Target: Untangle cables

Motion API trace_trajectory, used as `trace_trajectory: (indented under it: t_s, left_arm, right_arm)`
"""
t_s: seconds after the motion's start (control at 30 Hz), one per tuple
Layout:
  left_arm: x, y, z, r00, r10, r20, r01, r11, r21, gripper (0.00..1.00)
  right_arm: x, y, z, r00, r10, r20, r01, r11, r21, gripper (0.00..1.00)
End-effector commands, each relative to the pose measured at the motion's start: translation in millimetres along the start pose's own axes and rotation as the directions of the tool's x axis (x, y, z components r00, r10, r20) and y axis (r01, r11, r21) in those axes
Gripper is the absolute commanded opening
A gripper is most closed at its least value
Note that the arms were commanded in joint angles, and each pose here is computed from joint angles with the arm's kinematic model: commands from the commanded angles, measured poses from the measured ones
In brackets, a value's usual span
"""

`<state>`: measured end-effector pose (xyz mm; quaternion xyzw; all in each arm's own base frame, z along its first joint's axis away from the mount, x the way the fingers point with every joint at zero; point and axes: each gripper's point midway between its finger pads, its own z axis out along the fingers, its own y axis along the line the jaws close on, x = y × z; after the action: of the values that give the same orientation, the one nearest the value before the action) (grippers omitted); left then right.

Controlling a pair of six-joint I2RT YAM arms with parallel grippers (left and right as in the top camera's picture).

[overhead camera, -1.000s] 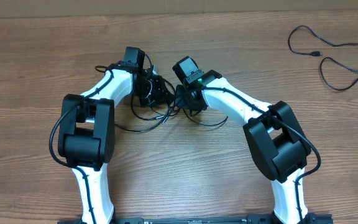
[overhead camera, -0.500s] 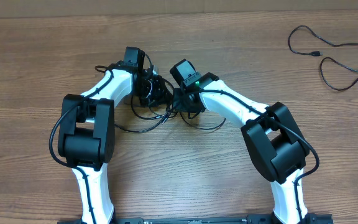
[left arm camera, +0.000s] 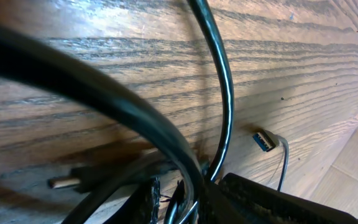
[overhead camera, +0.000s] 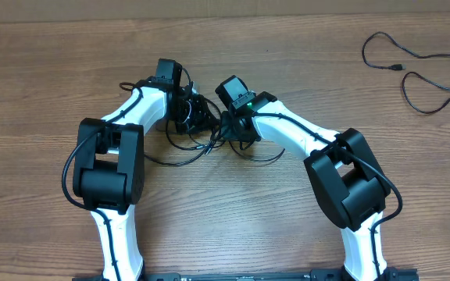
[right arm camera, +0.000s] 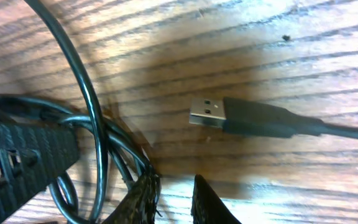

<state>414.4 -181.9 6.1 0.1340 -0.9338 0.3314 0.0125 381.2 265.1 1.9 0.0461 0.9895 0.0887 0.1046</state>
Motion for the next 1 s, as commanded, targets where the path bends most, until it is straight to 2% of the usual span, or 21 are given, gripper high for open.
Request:
trace_trajectory:
  t_s: [0.0, 0.17, 0.3, 0.47, 0.67, 0.73, 0.83, 0.97]
  left_arm:
    - [1, 15, 10, 1.0, 0.002, -0.004, -0.002, 0.998, -0.057, 0.23]
    - [1, 15, 10, 1.0, 0.003, -0.003, -0.003, 0.998, -0.056, 0.24]
    - [-1, 18, 9, 1.0, 0.001, 0.008, -0.001, 0.997, -0.071, 0.29]
    - [-9, 32, 8, 0.998, -0.021, 0.057, 0.029, 0.989, -0.148, 0.37]
    - [-14, 40, 6, 0.996, -0.026, 0.087, 0.042, 0.98, -0.193, 0.39]
    - [-15, 41, 5, 0.995, -0.024, 0.094, 0.043, 0.978, -0.204, 0.38]
    - [-17, 38, 4, 0.995, -0.015, 0.096, 0.034, 0.98, -0.196, 0.31]
    - [-32, 24, -26, 0.988, 0.01, 0.156, 0.03, 0.967, -0.253, 0.29]
  right_arm:
    - [9, -23, 12, 1.0, 0.002, -0.026, 0.0, 0.996, 0.085, 0.19]
    - [27, -16, 23, 0.997, -0.033, -0.067, 0.039, 0.995, 0.095, 0.19]
    - [29, -10, 30, 0.995, -0.083, -0.05, 0.088, 0.99, 0.107, 0.19]
    - [7, -37, 8, 0.998, -0.012, -0.059, 0.023, 0.98, 0.2, 0.16]
    - [12, -53, 2, 0.991, 0.048, -0.124, -0.02, 0.977, 0.213, 0.16]
    - [11, -51, 2, 0.992, 0.047, -0.121, -0.021, 0.978, 0.207, 0.16]
    - [12, -48, 3, 0.991, 0.047, -0.124, -0.022, 0.981, 0.195, 0.16]
    - [11, -49, 3, 0.99, 0.056, -0.13, -0.031, 0.982, 0.184, 0.16]
